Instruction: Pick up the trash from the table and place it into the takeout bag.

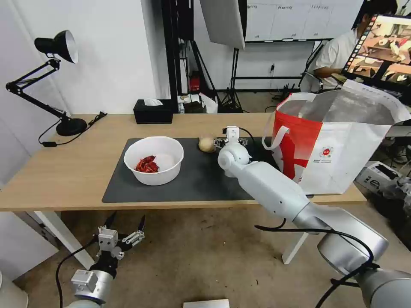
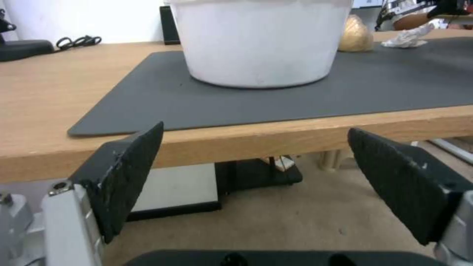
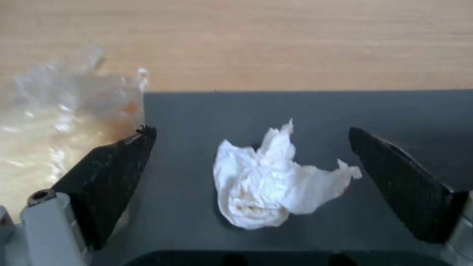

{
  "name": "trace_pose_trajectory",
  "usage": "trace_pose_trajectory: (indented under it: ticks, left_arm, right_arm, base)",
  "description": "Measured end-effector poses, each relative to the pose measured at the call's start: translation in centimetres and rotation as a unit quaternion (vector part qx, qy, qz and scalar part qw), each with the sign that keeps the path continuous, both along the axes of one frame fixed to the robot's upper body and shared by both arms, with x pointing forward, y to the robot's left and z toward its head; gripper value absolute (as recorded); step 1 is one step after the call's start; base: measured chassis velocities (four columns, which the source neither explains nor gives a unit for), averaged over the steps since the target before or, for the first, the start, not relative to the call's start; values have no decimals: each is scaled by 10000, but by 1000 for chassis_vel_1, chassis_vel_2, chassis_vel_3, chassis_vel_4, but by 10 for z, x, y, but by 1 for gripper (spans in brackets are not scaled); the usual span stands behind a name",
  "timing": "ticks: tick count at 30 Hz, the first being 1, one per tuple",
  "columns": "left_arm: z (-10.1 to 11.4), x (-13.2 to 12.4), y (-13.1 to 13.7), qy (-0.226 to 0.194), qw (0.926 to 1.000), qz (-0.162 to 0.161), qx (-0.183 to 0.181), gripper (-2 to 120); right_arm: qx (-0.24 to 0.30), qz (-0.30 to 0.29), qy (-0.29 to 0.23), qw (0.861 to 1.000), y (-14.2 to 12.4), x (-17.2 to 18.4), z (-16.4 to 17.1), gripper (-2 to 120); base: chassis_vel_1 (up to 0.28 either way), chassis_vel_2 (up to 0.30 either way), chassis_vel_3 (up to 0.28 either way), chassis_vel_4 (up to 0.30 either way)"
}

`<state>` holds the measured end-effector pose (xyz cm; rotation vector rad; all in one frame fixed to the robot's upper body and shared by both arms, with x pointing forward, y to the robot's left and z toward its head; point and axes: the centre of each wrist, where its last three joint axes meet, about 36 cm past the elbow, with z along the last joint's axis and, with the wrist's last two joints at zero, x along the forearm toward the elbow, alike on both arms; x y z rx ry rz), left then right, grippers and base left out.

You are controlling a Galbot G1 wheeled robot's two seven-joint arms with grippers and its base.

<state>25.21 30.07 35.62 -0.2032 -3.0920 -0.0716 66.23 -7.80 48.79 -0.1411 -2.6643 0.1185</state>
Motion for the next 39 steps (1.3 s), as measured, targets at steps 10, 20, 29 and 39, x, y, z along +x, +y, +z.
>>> trace_pose_trajectory:
  ticks: [10, 20, 29, 39]
  left_arm:
    - [1, 3, -2, -41, 10000, -42, -16, 100]
    - [3, 5, -6, -71, 9999, -24, -73, 100]
    - [2, 3, -6, -34, 9999, -8, -102, 100]
    - [0, 2, -6, -11, 9999, -14, -100, 100]
  right_arm:
    - [-181, -109, 360, 9991, -4, 8, -5, 100]
    - [-164, -109, 545, 9983, -8, 15, -14, 100]
    - [-139, -180, 589, 9980, -11, 22, -18, 100]
    - [-80, -281, 554, 9980, -18, 24, -20, 82]
  base:
    - [0, 0, 0, 0]
    - [0, 0, 0, 0]
    - [0, 0, 0, 0]
    - [0, 0, 0, 0]
